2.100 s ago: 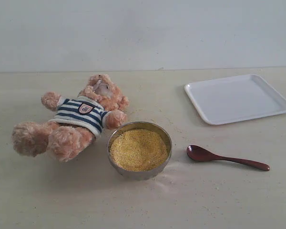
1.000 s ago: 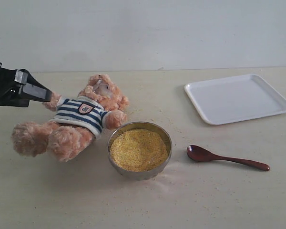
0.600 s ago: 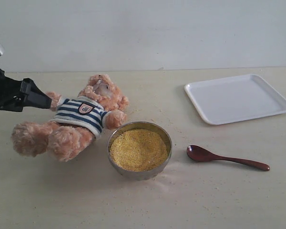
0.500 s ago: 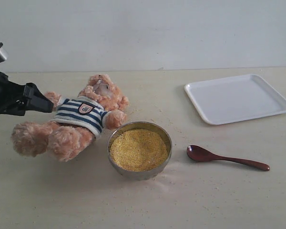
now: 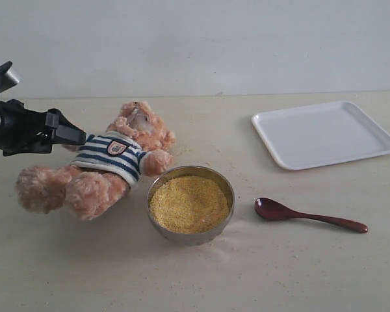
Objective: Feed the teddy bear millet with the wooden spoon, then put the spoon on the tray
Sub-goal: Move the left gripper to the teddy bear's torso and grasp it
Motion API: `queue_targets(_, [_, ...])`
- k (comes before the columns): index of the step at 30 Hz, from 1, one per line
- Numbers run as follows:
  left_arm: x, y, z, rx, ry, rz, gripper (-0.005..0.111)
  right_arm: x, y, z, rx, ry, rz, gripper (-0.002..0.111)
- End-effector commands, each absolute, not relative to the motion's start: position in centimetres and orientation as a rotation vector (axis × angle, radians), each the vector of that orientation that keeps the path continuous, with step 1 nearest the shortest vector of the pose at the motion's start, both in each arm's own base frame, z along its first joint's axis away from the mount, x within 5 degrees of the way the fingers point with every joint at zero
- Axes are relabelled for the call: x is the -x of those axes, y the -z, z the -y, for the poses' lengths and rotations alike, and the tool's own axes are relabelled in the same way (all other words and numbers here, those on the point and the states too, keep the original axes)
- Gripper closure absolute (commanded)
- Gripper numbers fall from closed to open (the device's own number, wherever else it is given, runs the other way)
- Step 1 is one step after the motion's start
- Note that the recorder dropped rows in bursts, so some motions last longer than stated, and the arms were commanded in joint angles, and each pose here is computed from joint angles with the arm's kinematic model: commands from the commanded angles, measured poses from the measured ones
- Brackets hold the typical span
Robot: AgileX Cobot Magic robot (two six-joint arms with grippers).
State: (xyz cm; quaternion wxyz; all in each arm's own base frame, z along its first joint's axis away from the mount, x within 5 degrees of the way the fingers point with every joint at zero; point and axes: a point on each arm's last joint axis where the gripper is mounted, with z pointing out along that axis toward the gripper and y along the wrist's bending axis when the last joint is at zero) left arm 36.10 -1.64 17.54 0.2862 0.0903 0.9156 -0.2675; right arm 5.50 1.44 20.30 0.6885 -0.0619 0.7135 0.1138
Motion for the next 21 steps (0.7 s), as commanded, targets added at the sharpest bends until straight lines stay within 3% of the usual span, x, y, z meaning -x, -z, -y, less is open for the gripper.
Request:
queue_targets(1, [-36.3,-17.6,2.0,-0.238,0.741,-2.432,0.024,-5.5,-20.4,-1.4,0.135,-0.252,-1.584,0.108])
queue_targets(8, [-36.6,-16.1,1.8,-0.217,0.73,-2.463,0.011,-5.5,-20.4,-1.4,0.135,-0.252,-1.584,0.108])
queue_targets(21, [-37.4,-13.0,3.1,-0.194,0.981,-2.375,0.012,-5.5,-20.4,-1.4,0.135,-0.252,-1.584,0.108])
